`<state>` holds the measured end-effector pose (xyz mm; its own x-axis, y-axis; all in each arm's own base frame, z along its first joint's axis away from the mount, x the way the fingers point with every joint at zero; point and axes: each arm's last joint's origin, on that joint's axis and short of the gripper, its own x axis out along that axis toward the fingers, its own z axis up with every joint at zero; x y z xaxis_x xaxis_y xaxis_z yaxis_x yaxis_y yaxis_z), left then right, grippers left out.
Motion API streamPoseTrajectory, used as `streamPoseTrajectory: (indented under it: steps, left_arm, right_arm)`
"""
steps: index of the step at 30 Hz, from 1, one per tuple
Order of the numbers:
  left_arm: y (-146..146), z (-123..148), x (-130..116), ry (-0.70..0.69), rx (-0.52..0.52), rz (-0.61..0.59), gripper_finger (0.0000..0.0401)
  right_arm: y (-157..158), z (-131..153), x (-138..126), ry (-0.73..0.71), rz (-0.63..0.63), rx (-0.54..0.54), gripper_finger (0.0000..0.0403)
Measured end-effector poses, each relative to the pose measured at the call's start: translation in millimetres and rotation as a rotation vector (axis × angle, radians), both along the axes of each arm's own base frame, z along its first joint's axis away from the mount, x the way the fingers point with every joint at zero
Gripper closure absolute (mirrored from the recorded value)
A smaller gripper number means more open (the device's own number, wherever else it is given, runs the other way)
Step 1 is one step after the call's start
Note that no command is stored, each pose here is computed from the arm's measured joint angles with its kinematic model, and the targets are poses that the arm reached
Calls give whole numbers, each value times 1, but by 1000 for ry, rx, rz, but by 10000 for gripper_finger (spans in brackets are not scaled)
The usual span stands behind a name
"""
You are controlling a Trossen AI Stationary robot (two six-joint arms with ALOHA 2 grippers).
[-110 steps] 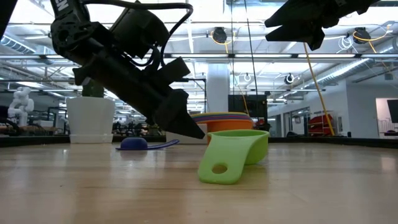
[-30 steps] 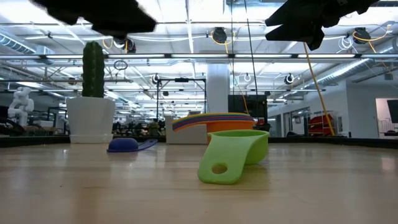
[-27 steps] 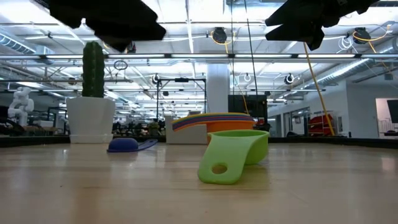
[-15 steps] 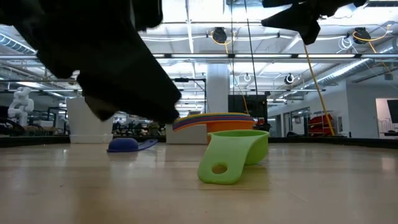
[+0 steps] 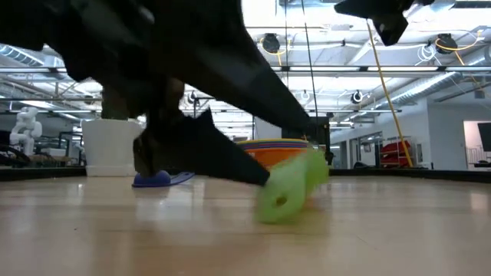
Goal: Nest measuring cups in basket
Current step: Stack the green measuring cup on top of the yellow measuring cup
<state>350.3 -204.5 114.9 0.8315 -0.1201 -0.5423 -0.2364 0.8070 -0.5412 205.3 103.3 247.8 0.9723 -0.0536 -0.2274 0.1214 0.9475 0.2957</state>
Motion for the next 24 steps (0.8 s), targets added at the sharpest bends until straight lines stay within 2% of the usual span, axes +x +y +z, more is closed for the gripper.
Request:
streamPoseTrajectory:
  steps: [4, 8, 19, 24]
  left_arm:
    - [5, -11, 2, 40, -15, 44, 104]
    - [6, -12, 3, 41, -18, 45, 102]
    - [9, -7, 6, 11, 6, 23, 140]
    - [20, -6, 12, 2, 8, 63, 138]
  right_arm:
    - [8, 2, -4, -18, 40, 6, 227]
    - [14, 3, -7, -26, 67, 5, 227]
    - [15, 3, -7, -31, 72, 0, 227]
    - [14, 3, -7, -31, 71, 3, 227]
